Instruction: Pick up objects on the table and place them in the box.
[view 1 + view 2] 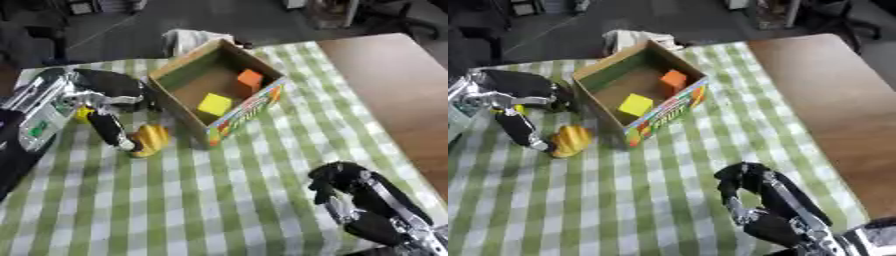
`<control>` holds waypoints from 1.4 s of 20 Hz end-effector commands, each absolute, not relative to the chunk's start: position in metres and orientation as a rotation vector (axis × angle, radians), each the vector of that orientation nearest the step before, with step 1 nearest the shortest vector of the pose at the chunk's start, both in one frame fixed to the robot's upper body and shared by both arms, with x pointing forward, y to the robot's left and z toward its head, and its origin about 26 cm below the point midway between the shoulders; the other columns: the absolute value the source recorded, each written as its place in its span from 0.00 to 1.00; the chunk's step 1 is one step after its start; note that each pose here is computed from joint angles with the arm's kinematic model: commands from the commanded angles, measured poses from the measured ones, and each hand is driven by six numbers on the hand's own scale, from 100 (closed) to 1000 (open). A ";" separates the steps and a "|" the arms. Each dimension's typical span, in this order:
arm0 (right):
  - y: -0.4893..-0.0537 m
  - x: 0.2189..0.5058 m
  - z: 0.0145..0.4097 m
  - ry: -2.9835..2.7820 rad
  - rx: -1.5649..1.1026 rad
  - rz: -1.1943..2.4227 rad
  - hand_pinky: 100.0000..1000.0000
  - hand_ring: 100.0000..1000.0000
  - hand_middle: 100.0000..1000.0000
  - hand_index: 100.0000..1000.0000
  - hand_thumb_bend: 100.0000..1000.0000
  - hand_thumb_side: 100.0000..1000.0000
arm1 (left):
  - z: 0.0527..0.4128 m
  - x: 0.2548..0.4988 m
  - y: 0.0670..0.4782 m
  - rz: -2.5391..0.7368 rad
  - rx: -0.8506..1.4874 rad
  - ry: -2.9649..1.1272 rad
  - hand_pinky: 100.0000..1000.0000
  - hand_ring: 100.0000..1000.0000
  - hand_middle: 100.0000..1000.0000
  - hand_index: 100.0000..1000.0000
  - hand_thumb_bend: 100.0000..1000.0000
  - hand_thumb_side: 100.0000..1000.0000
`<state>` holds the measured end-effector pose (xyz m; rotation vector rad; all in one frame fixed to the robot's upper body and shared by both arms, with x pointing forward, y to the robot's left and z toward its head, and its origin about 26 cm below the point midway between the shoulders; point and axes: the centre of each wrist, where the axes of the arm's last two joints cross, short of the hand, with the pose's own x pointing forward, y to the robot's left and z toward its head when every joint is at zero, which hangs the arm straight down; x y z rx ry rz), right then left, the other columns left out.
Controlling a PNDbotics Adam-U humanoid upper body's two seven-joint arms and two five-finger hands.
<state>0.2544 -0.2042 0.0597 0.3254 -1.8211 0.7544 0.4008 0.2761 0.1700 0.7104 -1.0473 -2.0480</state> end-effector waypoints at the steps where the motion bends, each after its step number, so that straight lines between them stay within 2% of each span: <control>1: -0.207 0.255 0.064 -1.833 0.309 0.763 0.66 0.41 0.47 0.65 0.00 0.26 | 0.162 0.413 0.283 -1.988 0.766 -1.024 0.69 0.65 0.71 0.86 0.37 0.32; 9: -0.206 0.255 0.064 -1.834 0.312 0.762 0.66 0.41 0.47 0.65 0.00 0.26 | 0.137 0.428 0.279 -1.901 0.830 -1.037 0.67 0.63 0.70 0.85 0.35 0.29; 16: -0.206 0.255 0.064 -1.832 0.311 0.763 0.66 0.41 0.47 0.65 0.00 0.26 | 0.136 0.429 0.280 -1.937 0.809 -1.038 0.53 0.46 0.48 0.69 0.26 0.26; 17: -0.206 0.255 0.063 -1.832 0.311 0.763 0.66 0.41 0.47 0.65 0.00 0.26 | 0.139 0.428 0.280 -1.942 0.810 -1.048 0.50 0.42 0.43 0.65 0.21 0.24; 21: -0.207 0.255 0.063 -1.830 0.307 0.764 0.66 0.41 0.47 0.65 0.00 0.26 | 0.171 0.422 0.279 -1.935 0.840 -1.153 0.48 0.39 0.38 0.61 0.12 0.21; 26: -0.207 0.254 0.063 -1.826 0.310 0.766 0.66 0.41 0.47 0.65 0.00 0.26 | 0.199 0.415 0.276 -1.911 0.862 -1.234 0.49 0.39 0.38 0.61 0.11 0.19; 28: -0.206 0.254 0.062 -1.823 0.315 0.770 0.66 0.41 0.47 0.65 0.00 0.26 | 0.228 0.413 0.270 -1.879 0.921 -1.348 0.50 0.40 0.39 0.62 0.13 0.18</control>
